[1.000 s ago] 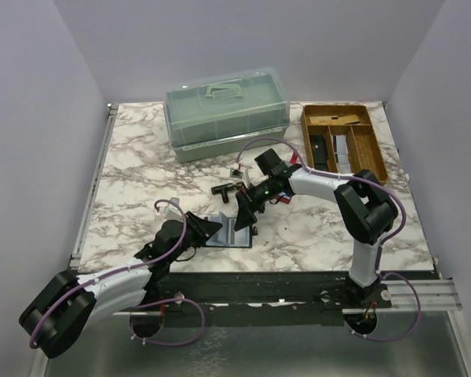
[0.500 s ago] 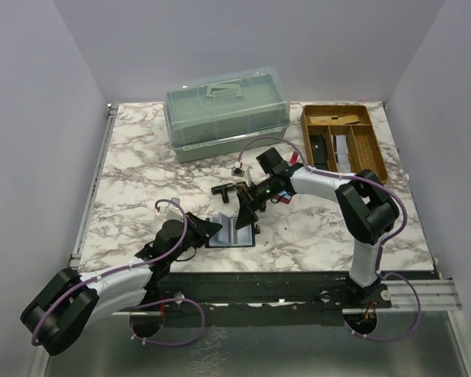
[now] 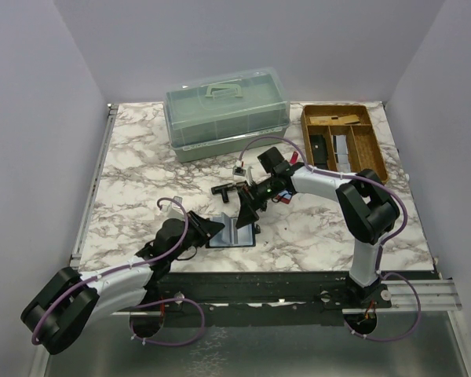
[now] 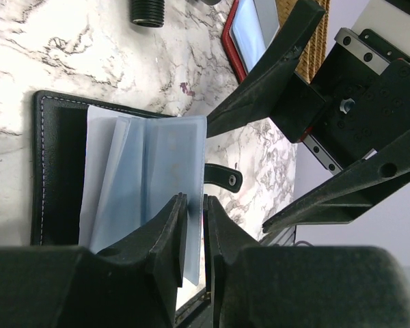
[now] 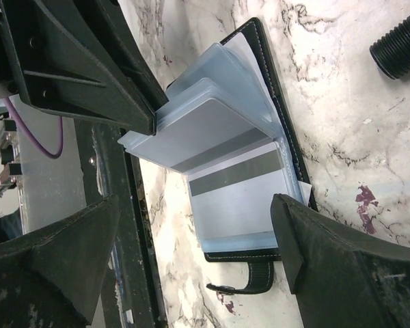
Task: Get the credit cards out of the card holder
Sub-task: Remove the credit card from the card holder.
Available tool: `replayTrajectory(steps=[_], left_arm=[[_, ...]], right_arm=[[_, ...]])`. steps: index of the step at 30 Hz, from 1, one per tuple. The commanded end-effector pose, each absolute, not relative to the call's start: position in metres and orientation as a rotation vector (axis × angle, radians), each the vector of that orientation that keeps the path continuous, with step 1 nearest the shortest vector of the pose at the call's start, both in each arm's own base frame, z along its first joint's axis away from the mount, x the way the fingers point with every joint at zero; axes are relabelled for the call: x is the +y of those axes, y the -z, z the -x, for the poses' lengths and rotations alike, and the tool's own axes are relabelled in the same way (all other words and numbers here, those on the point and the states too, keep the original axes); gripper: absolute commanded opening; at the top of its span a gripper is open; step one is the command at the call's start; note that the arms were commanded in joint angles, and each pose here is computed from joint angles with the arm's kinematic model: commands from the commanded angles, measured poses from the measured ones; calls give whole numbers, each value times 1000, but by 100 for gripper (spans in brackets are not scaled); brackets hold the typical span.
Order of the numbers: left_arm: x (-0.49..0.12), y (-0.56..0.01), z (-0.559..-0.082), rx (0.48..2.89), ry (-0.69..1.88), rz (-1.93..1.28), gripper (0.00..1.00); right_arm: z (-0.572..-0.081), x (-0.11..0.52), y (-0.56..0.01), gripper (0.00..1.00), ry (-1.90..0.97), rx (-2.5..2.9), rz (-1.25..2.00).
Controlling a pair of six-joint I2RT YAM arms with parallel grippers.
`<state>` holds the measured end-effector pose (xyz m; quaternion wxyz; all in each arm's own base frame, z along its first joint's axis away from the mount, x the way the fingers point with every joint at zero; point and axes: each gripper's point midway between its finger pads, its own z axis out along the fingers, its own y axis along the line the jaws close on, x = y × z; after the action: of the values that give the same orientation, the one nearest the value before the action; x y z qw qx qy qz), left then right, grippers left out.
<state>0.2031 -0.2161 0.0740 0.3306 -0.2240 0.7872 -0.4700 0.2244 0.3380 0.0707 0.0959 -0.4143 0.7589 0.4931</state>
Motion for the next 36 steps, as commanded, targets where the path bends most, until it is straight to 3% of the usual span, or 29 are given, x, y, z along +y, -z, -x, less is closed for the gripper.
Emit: replayTrajectory(steps=[1, 27, 36], left_arm=[[-223, -86, -206, 2036, 1269, 550, 23], [-232, -87, -211, 2072, 1261, 520, 20], [-235, -91, -212, 2064, 1278, 508, 17]], right_arm=[[-228, 338, -83, 100, -1461, 2225, 1221], [-224, 339, -73, 100, -1513, 2279, 1178], [-235, 335, -69, 100, -1396, 2286, 1181]])
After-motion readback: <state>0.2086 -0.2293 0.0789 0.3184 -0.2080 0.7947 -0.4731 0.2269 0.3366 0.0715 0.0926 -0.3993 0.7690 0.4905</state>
